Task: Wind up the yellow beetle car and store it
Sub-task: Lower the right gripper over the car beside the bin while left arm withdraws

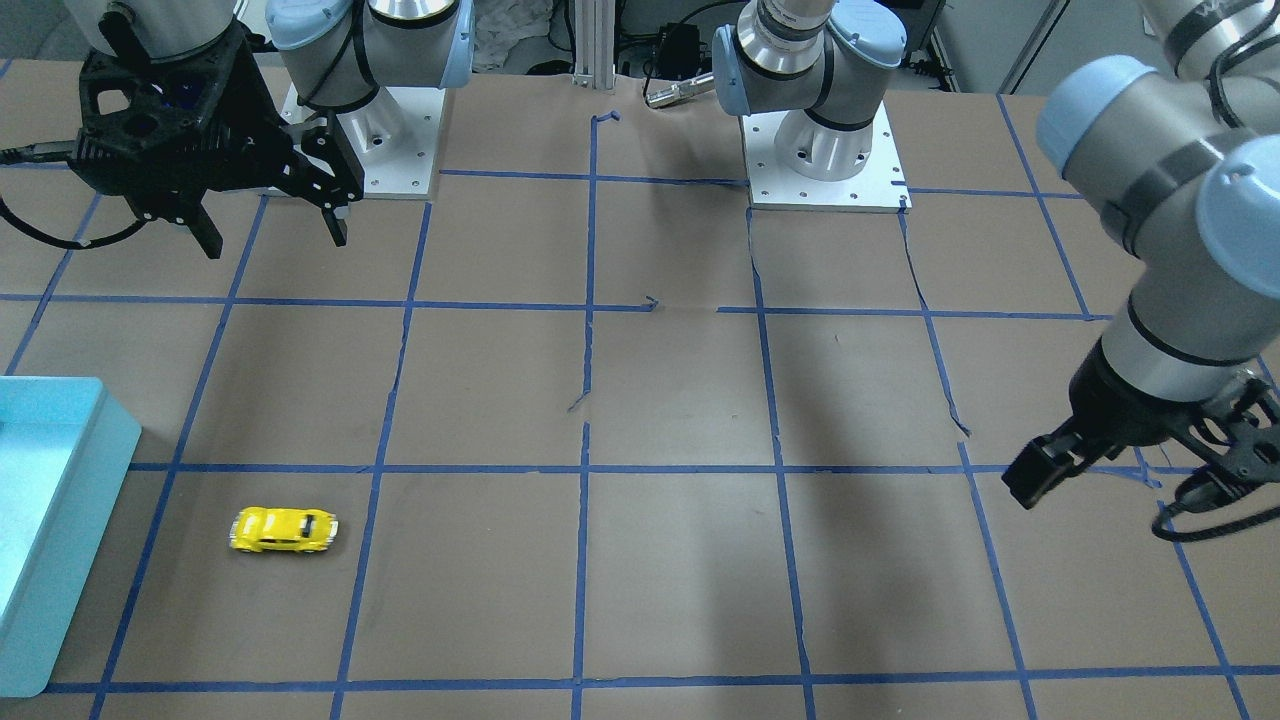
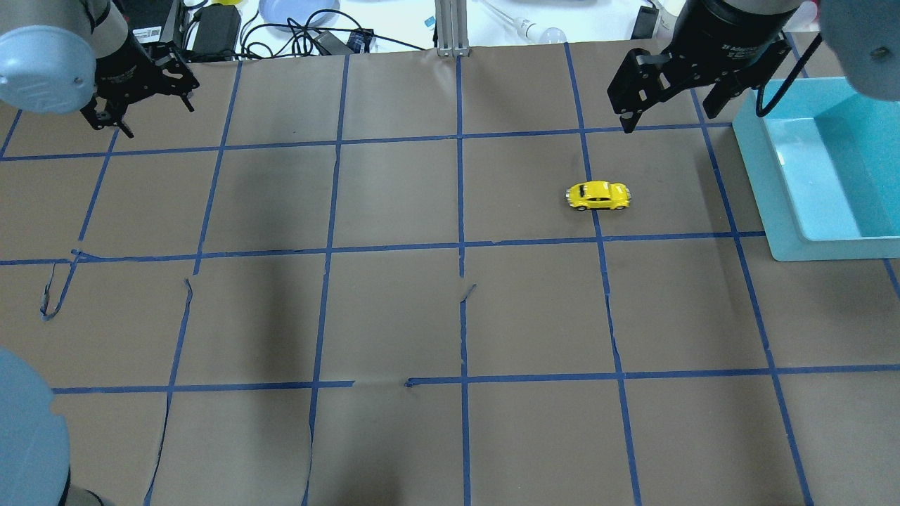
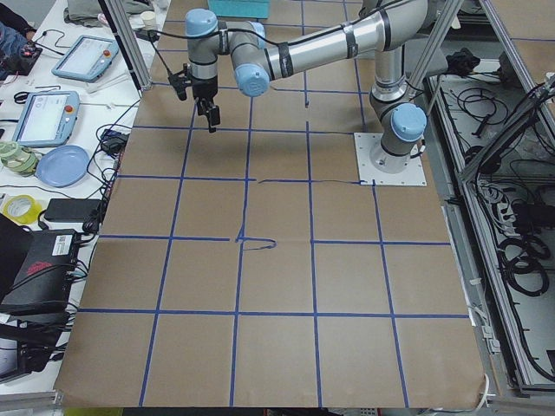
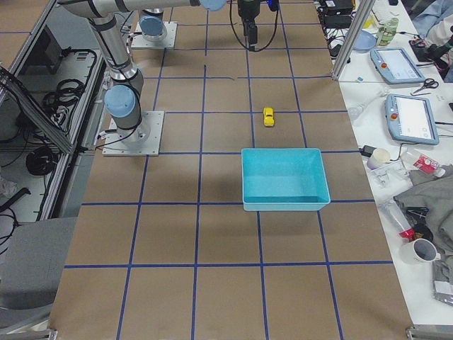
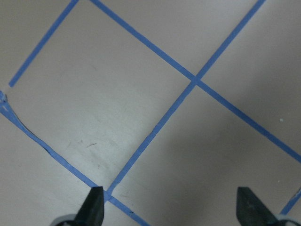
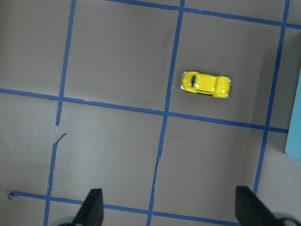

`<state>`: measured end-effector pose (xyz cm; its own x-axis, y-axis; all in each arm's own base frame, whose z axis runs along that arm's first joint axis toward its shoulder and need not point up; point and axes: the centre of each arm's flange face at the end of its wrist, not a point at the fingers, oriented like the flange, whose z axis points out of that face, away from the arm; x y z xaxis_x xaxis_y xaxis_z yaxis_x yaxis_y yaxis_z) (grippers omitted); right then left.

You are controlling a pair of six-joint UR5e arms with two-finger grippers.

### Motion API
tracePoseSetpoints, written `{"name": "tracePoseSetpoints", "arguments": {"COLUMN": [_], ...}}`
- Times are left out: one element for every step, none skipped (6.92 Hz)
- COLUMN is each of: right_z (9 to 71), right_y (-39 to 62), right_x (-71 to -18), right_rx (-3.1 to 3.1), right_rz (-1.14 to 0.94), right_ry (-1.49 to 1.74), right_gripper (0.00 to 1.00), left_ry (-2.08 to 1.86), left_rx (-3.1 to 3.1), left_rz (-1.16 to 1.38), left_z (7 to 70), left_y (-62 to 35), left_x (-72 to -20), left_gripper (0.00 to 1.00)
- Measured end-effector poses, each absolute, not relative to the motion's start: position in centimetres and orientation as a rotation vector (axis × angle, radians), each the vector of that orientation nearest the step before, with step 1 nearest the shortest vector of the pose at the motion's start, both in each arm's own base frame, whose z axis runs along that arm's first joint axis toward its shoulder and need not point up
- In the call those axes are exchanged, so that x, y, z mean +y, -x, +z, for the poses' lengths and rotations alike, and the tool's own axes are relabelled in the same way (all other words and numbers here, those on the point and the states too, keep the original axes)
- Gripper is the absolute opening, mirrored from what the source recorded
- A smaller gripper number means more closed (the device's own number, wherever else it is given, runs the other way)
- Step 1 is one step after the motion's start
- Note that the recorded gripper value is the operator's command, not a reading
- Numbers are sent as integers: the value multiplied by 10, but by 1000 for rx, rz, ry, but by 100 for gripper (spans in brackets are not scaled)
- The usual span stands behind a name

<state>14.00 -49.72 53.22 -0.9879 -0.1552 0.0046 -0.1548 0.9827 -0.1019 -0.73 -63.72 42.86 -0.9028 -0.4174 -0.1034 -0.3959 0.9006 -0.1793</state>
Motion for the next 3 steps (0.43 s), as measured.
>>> {"name": "tracePoseSetpoints", "arguments": {"right_z": [532,532,532], "right_y": [-140,-140,-140], "right_x": [-497,-497,-497], "right_rx": [3124,3123,3120], "right_rz": [-160,-160,-159], "right_ry": [248,254,277], "right_gripper": [100,100,100], "left_ry": [520,410,288], "left_rx": [2956,2999,3052], "left_rz": [-253,-273,-293], "left_z": [448,463,473], "left_y": [32,47,57], "left_x": [-626,-616,-608], "left_gripper": [100,100,100]}}
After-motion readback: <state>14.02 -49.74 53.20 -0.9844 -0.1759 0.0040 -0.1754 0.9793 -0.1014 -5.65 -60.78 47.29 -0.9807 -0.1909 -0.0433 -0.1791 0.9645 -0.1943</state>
